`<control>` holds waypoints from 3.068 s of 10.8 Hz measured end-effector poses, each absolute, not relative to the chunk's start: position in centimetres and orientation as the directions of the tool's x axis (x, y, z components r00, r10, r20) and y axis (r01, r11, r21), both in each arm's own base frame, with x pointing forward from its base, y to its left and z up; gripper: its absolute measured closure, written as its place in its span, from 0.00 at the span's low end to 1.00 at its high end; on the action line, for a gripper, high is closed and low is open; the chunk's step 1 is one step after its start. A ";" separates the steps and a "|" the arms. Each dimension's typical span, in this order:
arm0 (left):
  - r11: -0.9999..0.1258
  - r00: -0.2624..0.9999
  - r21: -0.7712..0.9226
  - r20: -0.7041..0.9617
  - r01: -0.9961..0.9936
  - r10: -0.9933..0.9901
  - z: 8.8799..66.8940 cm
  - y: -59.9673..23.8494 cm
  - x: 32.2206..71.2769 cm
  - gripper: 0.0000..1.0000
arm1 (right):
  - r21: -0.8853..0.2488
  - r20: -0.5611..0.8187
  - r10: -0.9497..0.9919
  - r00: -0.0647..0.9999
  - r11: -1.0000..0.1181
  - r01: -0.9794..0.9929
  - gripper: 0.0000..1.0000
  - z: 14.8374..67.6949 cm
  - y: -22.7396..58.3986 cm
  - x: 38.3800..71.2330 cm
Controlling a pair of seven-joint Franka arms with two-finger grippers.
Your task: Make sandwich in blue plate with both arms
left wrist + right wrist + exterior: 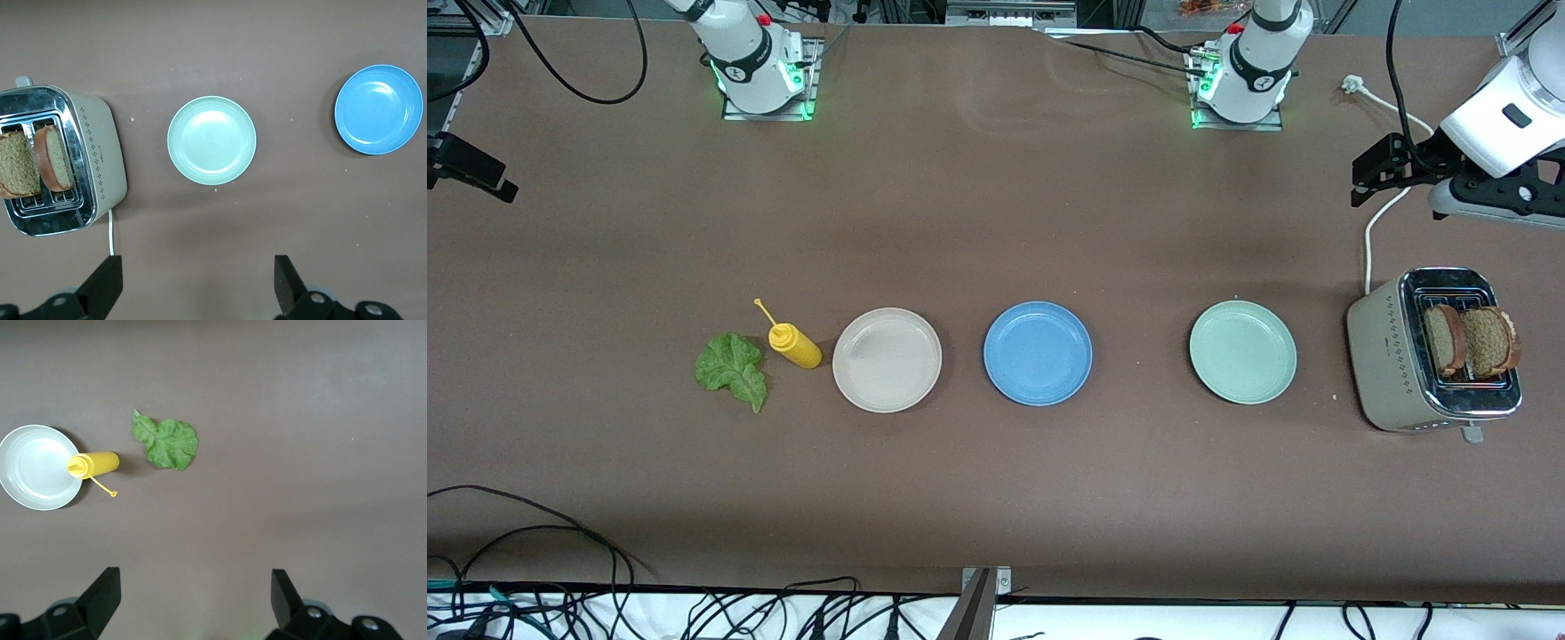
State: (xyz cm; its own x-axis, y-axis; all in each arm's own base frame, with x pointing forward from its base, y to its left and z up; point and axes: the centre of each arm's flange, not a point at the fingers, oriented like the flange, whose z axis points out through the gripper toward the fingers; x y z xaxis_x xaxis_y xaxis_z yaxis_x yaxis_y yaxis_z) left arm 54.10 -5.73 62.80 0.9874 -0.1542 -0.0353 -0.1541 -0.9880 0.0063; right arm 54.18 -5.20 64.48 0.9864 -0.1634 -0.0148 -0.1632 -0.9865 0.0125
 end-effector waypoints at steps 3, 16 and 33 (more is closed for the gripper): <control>-0.988 0.987 0.006 -0.035 -0.154 -0.154 62.8 -5.7 54.1 0.00 | 0.013 -0.015 -0.163 0.986 -0.987 -0.163 0.00 64.5 -5.2 54.2; -0.988 0.987 0.006 -0.035 -0.154 -0.154 62.8 -5.7 54.1 0.00 | 0.013 -0.015 -0.164 0.986 -0.986 -0.164 0.00 64.5 -5.2 54.2; -0.998 0.992 0.017 -0.111 -0.061 -0.062 55.2 3.2 58.9 0.00 | 0.012 -0.015 -0.165 0.986 -0.986 -0.165 0.00 64.5 -5.3 54.2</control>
State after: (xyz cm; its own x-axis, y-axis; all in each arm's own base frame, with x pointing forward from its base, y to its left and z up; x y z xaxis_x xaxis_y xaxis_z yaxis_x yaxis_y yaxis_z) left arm 58.85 3.22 55.23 0.9919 -0.0624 -0.1107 -0.0610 -0.9980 0.0168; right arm 54.16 -5.30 64.49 0.9861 -0.1653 -0.0148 -0.1651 -0.9862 0.0125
